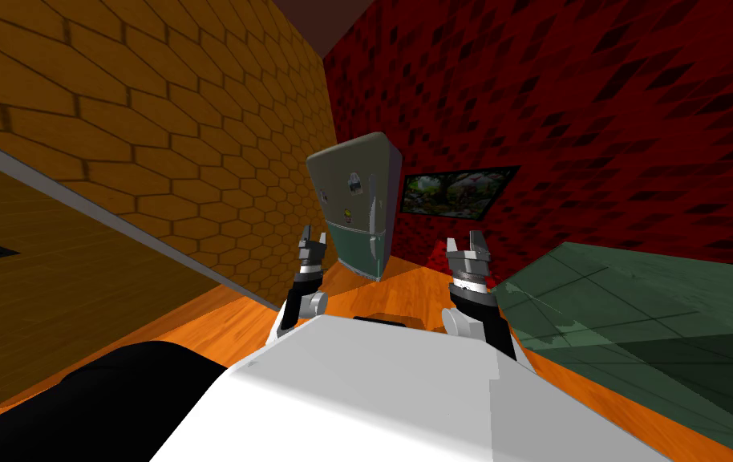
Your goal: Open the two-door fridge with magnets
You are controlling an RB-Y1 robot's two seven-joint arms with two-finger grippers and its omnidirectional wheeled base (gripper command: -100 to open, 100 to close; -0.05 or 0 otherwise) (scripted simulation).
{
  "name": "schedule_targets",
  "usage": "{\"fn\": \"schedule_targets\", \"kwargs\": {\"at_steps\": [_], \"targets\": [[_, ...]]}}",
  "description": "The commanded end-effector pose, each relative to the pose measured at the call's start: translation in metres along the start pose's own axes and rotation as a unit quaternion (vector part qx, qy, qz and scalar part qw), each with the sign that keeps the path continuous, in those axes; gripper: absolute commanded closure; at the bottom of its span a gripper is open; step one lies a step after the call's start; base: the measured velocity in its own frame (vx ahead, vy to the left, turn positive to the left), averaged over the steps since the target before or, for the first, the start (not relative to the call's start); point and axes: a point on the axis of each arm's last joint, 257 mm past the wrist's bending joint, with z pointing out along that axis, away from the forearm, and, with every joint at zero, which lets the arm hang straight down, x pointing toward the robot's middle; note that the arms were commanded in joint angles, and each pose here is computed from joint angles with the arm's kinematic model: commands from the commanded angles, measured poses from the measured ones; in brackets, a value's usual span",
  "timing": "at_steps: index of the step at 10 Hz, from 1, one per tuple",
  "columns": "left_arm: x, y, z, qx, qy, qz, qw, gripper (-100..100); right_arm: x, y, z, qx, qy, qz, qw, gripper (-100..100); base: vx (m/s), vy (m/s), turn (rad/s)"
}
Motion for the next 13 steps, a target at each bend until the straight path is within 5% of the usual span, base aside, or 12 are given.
{"fn": "schedule_targets", "kwargs": {"at_steps": [1,9,10,13], "targets": [[0.000,0.000,0.000,0.000,0.000,0.000,1.0000,0,0.000,0.000,0.000,0.000,0.000,0.000,1.0000,0,0.000,0.000,0.000],[0.000,0.000,0.000,0.000,0.000,0.000,1.0000,0,0.000,0.000,0.000,0.000,0.000,0.000,1.0000,0,0.000,0.000,0.000],[0.006,0.005,-0.001,-0.002,0.020,0.008,0.9998,-100,0.000,0.000,0.000,0.000,0.000,0.000,1.0000,0,0.044,-0.008,-0.036],[0.013,0.019,-0.004,-0.006,0.043,0.016,0.9989,-100,0.000,0.000,0.000,0.000,0.000,0.000,1.0000,0,0.086,-0.008,-0.054]]}}
